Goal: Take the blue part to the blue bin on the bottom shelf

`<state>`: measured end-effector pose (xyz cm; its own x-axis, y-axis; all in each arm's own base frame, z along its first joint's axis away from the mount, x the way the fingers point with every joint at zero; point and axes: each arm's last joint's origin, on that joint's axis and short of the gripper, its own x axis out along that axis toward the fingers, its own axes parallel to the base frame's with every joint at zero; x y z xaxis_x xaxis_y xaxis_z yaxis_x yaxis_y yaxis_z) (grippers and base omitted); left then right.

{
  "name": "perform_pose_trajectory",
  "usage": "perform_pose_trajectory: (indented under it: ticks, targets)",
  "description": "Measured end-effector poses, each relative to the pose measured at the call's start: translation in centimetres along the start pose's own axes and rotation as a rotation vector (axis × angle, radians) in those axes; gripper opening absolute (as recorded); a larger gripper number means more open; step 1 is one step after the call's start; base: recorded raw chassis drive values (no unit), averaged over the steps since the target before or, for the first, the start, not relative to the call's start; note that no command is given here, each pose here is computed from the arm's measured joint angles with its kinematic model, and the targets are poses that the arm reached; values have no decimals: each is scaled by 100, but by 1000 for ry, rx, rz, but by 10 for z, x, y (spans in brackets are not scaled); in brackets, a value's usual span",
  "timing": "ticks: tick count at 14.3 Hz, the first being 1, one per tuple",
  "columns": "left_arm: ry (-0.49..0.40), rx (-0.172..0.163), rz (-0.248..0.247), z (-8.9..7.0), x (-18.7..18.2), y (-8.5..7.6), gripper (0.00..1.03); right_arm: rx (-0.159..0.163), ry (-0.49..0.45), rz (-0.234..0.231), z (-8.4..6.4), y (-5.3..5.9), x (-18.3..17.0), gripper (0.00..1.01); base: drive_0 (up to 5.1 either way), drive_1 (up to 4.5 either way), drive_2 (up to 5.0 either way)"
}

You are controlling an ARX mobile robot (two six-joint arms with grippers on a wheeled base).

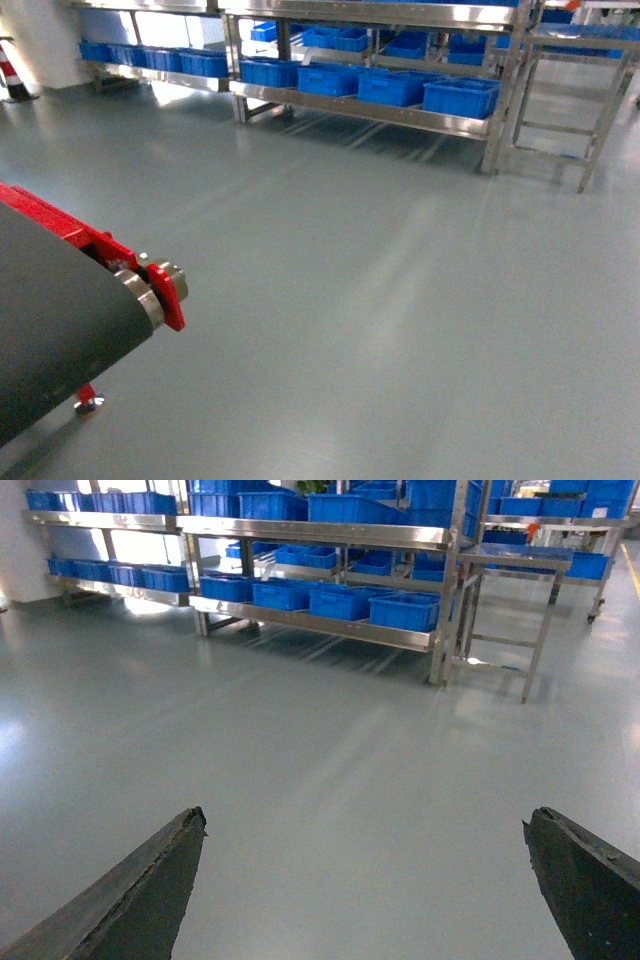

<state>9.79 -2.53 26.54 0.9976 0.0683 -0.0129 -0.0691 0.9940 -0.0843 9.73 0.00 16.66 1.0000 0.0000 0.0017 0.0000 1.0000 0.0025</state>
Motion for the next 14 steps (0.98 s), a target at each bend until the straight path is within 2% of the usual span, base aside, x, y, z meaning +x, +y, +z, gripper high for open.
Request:
perform_pose_trajectory:
  ticks: [14]
  targets:
    - [0, 0, 0, 0, 0, 0, 44, 0, 0, 0, 0, 0, 0, 98, -162, -162, -162]
